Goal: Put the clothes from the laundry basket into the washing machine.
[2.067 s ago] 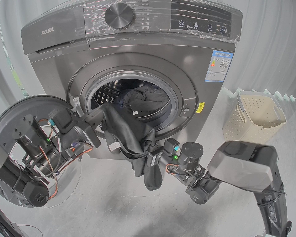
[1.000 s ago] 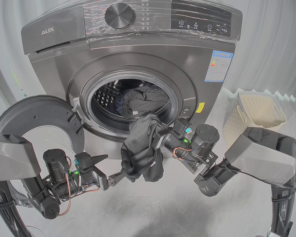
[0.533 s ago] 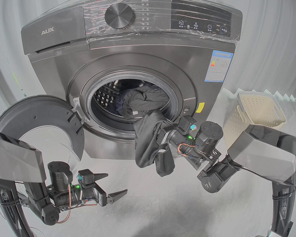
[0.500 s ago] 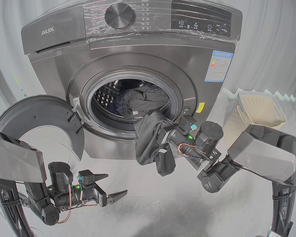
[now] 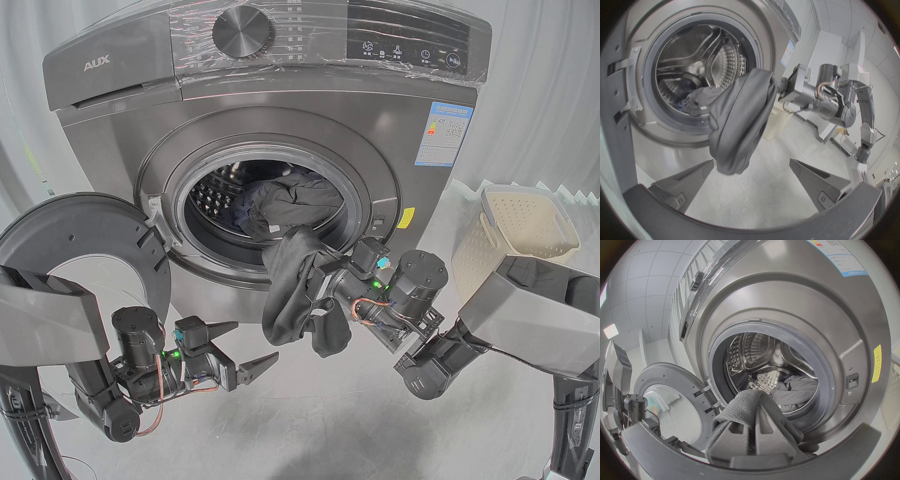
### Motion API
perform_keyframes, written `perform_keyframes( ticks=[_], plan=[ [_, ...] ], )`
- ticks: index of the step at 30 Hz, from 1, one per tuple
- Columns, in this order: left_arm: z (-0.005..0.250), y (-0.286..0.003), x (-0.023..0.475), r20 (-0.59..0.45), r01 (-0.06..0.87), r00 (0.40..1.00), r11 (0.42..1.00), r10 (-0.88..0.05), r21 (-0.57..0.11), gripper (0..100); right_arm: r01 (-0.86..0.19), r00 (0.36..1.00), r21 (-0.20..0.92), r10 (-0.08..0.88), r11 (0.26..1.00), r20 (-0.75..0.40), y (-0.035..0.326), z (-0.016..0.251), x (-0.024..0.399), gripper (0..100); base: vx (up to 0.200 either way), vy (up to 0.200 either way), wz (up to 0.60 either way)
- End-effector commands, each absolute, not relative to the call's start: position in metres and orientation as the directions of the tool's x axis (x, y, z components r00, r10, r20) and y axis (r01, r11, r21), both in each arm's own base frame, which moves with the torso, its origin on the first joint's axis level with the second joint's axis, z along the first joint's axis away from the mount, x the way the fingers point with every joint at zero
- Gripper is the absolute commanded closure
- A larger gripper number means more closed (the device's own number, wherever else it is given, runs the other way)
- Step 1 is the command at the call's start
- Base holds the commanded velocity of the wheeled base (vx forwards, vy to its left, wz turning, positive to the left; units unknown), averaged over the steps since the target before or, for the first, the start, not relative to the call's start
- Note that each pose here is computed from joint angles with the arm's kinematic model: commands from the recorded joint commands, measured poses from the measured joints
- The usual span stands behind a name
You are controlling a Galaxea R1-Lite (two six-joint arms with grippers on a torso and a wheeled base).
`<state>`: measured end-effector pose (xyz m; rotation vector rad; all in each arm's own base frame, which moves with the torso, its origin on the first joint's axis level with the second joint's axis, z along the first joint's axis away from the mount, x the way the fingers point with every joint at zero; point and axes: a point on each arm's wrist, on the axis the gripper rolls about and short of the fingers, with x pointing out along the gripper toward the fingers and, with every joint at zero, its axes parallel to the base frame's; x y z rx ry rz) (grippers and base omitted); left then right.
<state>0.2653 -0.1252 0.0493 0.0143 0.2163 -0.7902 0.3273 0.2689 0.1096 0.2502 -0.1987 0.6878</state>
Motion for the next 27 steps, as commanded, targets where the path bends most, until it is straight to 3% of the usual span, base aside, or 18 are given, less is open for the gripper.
perform_keyframes(
  ticks=[1,17,22,27],
  plan=[
    [0.055,-0.144,0.277,-0.141,0.724,0.674,0.686,-0.725,-0.064,0,-0.667,0.739,0.159,0.621,0.727,0.261,0.279,0.109,0.321,100,0.0,0.0,0.0],
    [0.042,-0.172,0.313,-0.08,0.724,0.684,0.688,-0.725,-0.041,0,-0.695,0.714,0.166,0.643,0.7,0.277,0.296,0.113,0.308,100,0.0,0.0,0.0],
    [0.047,-0.177,0.33,-0.024,0.669,0.743,0.743,-0.669,-0.026,0,-0.7,0.709,0.169,0.649,0.694,0.275,0.297,0.114,0.304,100,0.0,0.0,0.0],
    [0.049,-0.177,0.337,-0.003,0.653,0.756,0.755,-0.654,-0.051,0,-0.69,0.721,0.177,0.643,0.702,0.259,0.294,0.111,0.3,100,0.0,0.0,0.0]
  ],
)
